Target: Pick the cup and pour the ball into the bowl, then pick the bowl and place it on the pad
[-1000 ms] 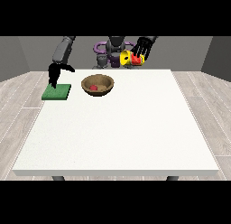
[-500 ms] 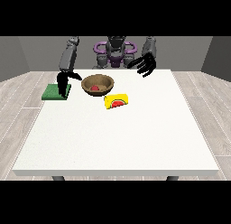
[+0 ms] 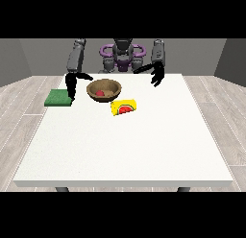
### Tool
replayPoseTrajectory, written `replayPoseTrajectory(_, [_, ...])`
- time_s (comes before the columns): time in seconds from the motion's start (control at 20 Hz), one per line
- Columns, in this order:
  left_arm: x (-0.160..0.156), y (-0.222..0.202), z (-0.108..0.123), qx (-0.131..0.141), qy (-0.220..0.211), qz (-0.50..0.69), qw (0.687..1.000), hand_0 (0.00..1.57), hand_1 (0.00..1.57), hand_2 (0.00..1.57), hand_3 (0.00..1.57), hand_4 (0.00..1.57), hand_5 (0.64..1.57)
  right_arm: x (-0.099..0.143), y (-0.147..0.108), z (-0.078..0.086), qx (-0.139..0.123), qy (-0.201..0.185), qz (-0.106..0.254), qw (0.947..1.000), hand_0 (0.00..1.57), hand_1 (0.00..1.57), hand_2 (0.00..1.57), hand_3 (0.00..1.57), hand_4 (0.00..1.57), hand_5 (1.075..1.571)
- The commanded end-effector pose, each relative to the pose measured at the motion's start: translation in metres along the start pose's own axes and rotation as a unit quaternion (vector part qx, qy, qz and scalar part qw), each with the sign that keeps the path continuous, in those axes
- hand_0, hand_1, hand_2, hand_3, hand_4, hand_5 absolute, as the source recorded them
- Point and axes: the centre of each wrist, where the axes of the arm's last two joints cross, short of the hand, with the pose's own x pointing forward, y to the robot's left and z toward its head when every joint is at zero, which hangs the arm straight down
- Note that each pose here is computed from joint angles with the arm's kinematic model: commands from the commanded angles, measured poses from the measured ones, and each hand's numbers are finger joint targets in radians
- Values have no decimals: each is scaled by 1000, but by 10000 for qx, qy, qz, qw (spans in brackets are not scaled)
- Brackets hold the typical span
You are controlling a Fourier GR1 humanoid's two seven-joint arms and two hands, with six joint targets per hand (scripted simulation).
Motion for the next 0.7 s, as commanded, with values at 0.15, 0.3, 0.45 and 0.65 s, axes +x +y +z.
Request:
replayPoseTrajectory(0.15, [10, -11, -2, -42, 30, 114, 9999, 0, 0, 0, 0, 0, 1546, -33, -1, 21, -14, 253, -133, 9996, 0, 0, 0, 0, 193, 1549])
replayPoseTrajectory(0.3, [43, -18, -17, -194, -471, 200, 9985, 0, 0, 0, 0, 0, 1551, -34, -5, 17, -203, -116, -270, 9994, 0, 0, 0, 0, 260, 1550])
replayPoseTrajectory(0.45, [42, -15, -13, -150, -410, 53, 9990, 0, 0, 0, 0, 0, 1555, -49, 7, 22, -397, 35, -424, 9983, 0, 0, 0, 0, 199, 1539])
replayPoseTrajectory(0.65, [58, -6, -21, -300, -741, 20, 9968, 0, 0, 0, 0, 0, 1558, -40, -2, 17, -407, -167, -472, 9979, 0, 0, 0, 0, 151, 1525])
